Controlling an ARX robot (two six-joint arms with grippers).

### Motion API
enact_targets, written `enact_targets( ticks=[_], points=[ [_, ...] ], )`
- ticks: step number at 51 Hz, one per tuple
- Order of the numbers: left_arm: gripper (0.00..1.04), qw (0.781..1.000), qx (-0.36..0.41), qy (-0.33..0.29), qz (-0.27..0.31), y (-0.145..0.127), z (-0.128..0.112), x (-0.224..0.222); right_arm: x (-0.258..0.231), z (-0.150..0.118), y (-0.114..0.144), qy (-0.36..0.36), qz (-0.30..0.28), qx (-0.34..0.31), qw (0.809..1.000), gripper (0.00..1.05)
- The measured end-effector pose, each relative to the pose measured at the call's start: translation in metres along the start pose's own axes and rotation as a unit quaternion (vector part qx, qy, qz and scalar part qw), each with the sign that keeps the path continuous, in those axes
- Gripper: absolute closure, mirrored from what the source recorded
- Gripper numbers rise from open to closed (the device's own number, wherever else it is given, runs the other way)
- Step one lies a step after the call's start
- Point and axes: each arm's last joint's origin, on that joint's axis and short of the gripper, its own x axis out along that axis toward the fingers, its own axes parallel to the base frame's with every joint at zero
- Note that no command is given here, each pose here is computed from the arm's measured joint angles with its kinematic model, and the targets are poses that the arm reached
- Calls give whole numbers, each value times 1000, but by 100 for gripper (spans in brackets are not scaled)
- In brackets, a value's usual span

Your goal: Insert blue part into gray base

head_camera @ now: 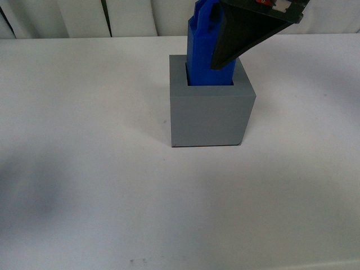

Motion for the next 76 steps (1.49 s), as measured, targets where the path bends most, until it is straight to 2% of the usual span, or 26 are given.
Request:
enact_targets(
  ticks=[6,18,28,34,39,45,49,54,61,62,63,64,66,67,68,71,73,76],
  points=[
    [6,1000,0,0,0,0,0,0,-3,-1,-2,-37,3,19,999,5],
    [6,1000,0,0,0,0,0,0,-30,-11,3,-102,-26,36,994,7],
    [6,1000,0,0,0,0,0,0,-64,-44,17,-176,-73,72,979,7],
    [6,1000,0,0,0,0,0,0,-75,-65,33,-251,-111,114,955,7],
    [6,1000,0,0,0,0,0,0,-75,-84,60,-320,-143,149,925,7],
    [6,1000,0,0,0,0,0,0,-61,-110,86,-360,-190,224,885,7],
    [6,1000,0,0,0,0,0,0,-42,-131,102,-354,-226,295,859,7],
    [6,1000,0,0,0,0,0,0,-32,-139,108,-348,-215,330,851,7],
    [6,1000,0,0,0,0,0,0,-32,-138,108,-350,-213,340,846,7],
    [6,1000,0,0,0,0,0,0,-30,-137,108,-345,-236,349,839,10],
    [6,1000,0,0,0,0,0,0,-27,-135,110,-330,-310,362,815,14],
    [6,1000,0,0,1,0,0,0,-26,-135,111,-326,-345,375,796,18],
    [6,1000,0,0,-1,0,0,0,-21,-139,121,-321,-451,412,723,27],
    [6,1000,0,0,0,0,0,0,-20,-142,126,-323,-478,427,696,31],
    [6,1000,0,0,1,0,0,0,-20,-146,133,-322,-515,443,659,36],
    [6,1000,0,0,1,0,0,0,-23,-155,150,-331,-562,459,603,48],
    [6,1000,0,0,0,0,0,0,-23,-158,161,-339,-567,464,591,57],
    [6,1000,0,0,-1,0,0,0,-18,-161,174,-343,-562,467,590,70]
  ],
)
